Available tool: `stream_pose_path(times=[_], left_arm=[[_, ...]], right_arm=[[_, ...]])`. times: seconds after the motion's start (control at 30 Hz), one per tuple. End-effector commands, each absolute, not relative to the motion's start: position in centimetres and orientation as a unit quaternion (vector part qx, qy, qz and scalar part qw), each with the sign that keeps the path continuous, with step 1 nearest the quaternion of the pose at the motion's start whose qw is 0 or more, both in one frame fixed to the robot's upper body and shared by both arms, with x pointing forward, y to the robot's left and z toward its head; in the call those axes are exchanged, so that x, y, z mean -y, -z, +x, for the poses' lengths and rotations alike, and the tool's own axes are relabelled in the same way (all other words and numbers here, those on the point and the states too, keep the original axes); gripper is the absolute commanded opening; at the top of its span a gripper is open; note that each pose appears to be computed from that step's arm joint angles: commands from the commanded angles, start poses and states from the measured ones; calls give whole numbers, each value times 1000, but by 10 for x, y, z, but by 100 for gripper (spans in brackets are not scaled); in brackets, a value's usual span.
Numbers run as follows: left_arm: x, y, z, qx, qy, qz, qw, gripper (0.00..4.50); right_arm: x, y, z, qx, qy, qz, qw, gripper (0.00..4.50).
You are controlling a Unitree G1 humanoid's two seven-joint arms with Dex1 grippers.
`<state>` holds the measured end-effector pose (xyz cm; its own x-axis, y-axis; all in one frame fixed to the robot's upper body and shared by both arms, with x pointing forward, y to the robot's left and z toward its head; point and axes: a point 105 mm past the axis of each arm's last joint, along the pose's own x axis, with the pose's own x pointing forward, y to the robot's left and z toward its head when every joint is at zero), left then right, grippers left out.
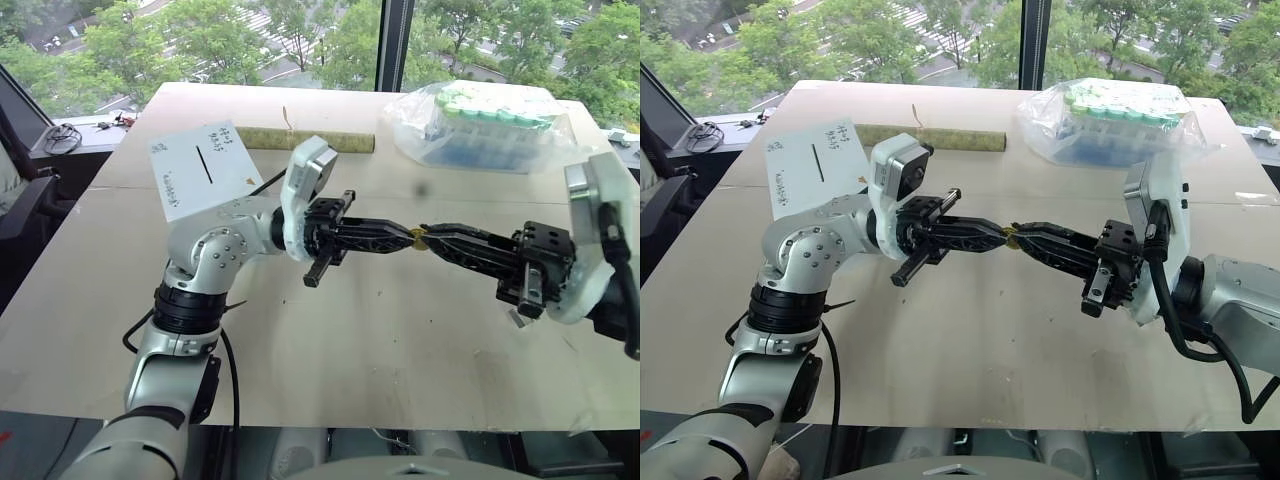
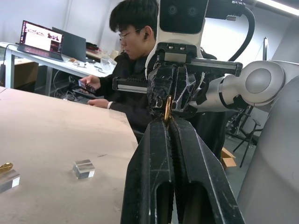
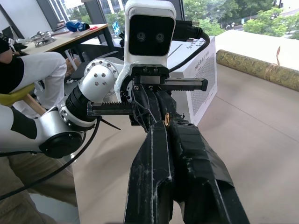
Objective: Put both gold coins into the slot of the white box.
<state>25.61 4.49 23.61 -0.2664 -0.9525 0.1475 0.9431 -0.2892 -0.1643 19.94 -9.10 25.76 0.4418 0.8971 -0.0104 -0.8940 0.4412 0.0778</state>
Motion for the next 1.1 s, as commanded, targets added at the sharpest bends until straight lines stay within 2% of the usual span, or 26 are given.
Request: stream_pose_path(times=[0.03,0.1,0.2,0.23,0.3,0.37,0.5,0.53,0.57,0.63,0.67,0.77,0.8,0.87,1.1], left_arm=[[-50,-245,256,2,786,-112,608,1],[-53,-247,259,7,773,-121,623,0],[-59,-254,264,22,743,-135,655,0],[-62,-257,266,27,733,-138,666,0],[-66,-263,270,45,703,-140,695,0],[-70,-273,278,75,652,-136,742,0],[-86,-302,303,151,474,-85,864,0],[-90,-306,308,157,438,-78,882,0],[-97,-309,317,163,374,-46,912,0],[-128,-316,341,162,173,44,970,0],[-146,-323,346,164,73,80,981,0],[-175,-324,350,127,-103,120,979,0],[-179,-323,349,115,-135,125,976,0],[-183,-320,347,84,-173,141,971,0],[-193,-299,340,6,-202,133,970,0]], right_arm=[[92,-266,200,5,-525,17,851,28],[97,-269,203,17,-514,10,857,89],[113,-271,212,29,-484,-22,874,249],[118,-271,214,29,-477,-35,878,278],[130,-272,215,30,-467,-59,882,365],[143,-273,220,38,-441,-109,890,447],[148,-276,217,53,-455,-170,873,447],[147,-276,218,56,-459,-175,869,447],[146,-278,217,67,-464,-184,864,447],[143,-281,218,81,-481,-191,852,447],[143,-283,220,93,-488,-194,846,447],[144,-288,228,120,-506,-175,836,447],[143,-290,231,126,-511,-164,834,447],[141,-296,237,144,-525,-135,828,447],[132,-302,238,164,-560,-126,802,447]])
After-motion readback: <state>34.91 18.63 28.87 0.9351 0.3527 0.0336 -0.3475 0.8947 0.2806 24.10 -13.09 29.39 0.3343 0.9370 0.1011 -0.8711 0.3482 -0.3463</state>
